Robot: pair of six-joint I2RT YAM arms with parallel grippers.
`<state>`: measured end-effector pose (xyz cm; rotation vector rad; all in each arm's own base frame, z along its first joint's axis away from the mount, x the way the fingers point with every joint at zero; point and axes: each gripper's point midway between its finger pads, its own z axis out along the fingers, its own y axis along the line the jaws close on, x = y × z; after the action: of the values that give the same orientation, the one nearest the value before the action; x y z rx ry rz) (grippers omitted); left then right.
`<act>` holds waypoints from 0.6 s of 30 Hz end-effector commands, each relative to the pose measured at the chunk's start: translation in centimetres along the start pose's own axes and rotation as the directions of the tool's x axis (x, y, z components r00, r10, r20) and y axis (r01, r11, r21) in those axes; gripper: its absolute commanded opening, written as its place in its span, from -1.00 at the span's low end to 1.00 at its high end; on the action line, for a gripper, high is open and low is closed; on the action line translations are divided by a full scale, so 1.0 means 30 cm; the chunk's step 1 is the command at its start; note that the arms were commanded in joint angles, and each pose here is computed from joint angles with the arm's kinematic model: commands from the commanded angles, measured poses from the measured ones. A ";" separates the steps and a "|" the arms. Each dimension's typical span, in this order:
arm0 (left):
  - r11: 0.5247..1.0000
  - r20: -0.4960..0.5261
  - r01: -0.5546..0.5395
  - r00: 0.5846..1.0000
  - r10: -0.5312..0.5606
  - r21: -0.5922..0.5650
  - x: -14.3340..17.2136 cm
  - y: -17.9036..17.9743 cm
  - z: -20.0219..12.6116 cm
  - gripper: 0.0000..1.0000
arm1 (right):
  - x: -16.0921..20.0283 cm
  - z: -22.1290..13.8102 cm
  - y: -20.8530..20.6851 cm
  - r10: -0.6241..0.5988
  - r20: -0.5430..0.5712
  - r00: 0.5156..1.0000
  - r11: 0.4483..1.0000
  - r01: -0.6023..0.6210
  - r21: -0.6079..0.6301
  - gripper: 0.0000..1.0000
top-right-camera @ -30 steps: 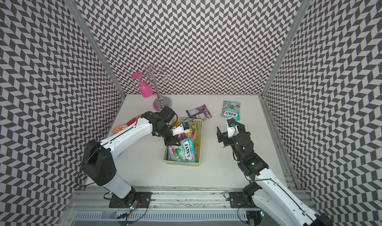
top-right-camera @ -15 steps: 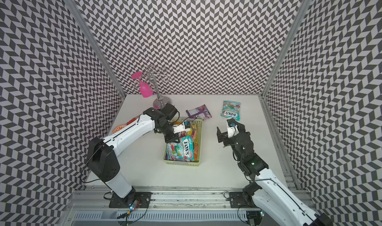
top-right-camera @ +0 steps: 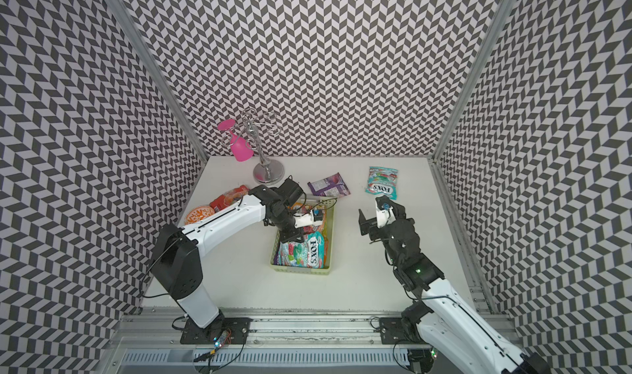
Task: Put the candies in the basket
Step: Place the candy in the basket.
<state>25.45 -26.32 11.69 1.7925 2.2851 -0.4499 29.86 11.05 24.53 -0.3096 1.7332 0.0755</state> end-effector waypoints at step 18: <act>0.996 0.230 -0.080 0.969 0.089 -0.048 -0.114 -0.086 -0.200 0.72 | -0.025 -0.001 -0.010 0.006 0.037 0.999 1.000 -0.007 0.014 0.99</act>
<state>24.70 -27.64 19.42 1.6881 2.0445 -0.5250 29.86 11.04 24.55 -0.3089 1.7329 0.0749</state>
